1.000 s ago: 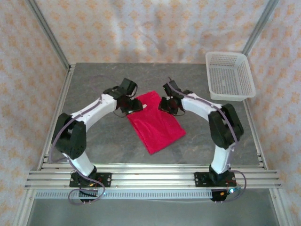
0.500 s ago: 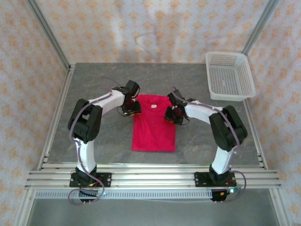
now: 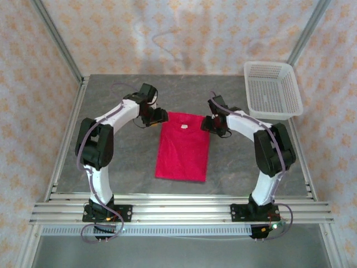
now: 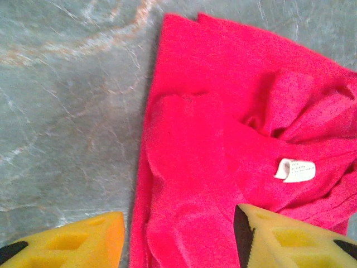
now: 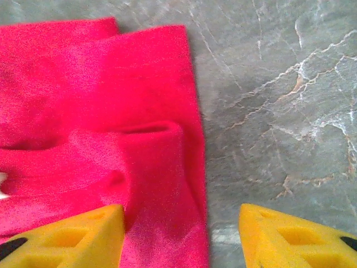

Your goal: Fold the inside-out t-shirt

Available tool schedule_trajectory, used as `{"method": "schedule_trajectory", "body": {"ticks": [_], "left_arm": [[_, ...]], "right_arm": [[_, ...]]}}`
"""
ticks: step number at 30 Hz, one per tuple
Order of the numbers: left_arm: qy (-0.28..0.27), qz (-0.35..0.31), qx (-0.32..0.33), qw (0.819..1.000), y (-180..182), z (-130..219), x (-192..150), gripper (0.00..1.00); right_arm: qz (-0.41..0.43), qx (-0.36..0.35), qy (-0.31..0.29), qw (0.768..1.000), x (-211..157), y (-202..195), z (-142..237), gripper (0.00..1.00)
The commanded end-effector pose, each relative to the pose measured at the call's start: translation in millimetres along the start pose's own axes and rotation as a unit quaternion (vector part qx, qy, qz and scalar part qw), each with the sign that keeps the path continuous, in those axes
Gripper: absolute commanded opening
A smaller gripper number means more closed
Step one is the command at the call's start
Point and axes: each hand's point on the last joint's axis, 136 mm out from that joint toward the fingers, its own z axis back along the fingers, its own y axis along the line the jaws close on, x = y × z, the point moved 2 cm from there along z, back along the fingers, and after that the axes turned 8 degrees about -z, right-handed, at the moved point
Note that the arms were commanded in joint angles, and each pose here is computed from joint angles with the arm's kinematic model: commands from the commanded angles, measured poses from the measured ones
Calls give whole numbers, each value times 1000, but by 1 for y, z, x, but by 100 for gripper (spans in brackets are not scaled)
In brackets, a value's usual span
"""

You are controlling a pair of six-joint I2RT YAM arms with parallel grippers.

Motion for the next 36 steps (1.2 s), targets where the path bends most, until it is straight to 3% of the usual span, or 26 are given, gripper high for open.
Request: {"method": "schedule_trajectory", "body": {"ticks": [1,9,16,21,29,36], "left_arm": [[10,-3,-23,1000,1,-9,4,54],[22,-7,-16,1000,8,-12,-2,50],[22,-7,-19,1000,7,-12,-2,46],[13,3,-34,999,4,-18,5,45],[21,10,-57,998,2,-42,8,41],[30,11,-35,999,14,-59,0,50]], "right_arm": [[30,-3,3,1000,3,5,-6,57],[23,-3,21,1000,4,11,-29,52],[25,-28,37,999,-2,8,-47,30],[32,-34,32,998,-1,6,-44,4],[34,-27,28,999,2,11,-38,4],[33,-18,33,999,1,14,-39,4]]}}
